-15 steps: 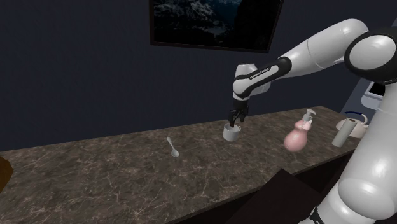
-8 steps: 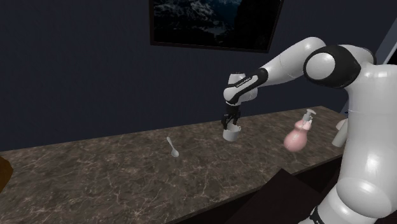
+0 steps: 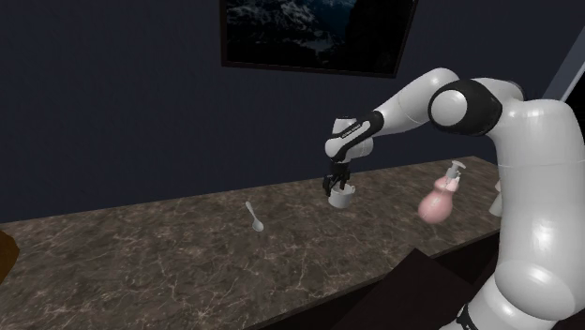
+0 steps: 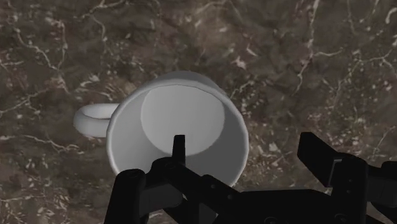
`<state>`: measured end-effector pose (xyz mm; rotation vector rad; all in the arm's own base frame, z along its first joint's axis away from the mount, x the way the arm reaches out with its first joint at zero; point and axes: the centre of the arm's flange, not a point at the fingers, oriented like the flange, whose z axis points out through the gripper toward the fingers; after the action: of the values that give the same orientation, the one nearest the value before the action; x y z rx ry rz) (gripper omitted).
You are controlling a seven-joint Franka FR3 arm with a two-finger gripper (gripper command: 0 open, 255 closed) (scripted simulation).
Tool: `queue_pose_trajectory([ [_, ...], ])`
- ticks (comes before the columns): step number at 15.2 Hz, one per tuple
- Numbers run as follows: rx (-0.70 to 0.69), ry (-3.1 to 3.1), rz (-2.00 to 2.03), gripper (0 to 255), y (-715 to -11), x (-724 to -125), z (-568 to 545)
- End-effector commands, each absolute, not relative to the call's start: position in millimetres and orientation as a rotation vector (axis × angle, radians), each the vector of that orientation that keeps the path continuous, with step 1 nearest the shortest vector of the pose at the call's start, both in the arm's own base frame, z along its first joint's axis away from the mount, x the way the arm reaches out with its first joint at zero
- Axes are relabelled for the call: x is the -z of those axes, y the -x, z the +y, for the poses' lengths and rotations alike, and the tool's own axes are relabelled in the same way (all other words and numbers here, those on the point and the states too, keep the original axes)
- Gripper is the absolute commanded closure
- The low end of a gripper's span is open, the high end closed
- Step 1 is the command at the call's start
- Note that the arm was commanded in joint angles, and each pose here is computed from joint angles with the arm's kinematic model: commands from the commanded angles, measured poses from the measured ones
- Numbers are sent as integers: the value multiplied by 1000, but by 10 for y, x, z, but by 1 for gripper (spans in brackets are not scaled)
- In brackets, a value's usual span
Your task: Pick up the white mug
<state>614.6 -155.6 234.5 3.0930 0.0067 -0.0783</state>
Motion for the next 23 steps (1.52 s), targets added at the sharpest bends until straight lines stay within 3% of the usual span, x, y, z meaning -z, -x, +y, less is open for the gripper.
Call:
queue_pose_trajectory([
  [1,77,-3093,7,0,-6158,-2214,-1559],
  [3,77,-3093,7,0,-6157,-2214,-1559],
  [4,77,-3093,7,255,-6158,-2211,-1563],
  [13,77,-3093,7,255,-6158,-2214,-1559],
  [23,77,-3093,7,255,-6157,-2742,-1559],
])
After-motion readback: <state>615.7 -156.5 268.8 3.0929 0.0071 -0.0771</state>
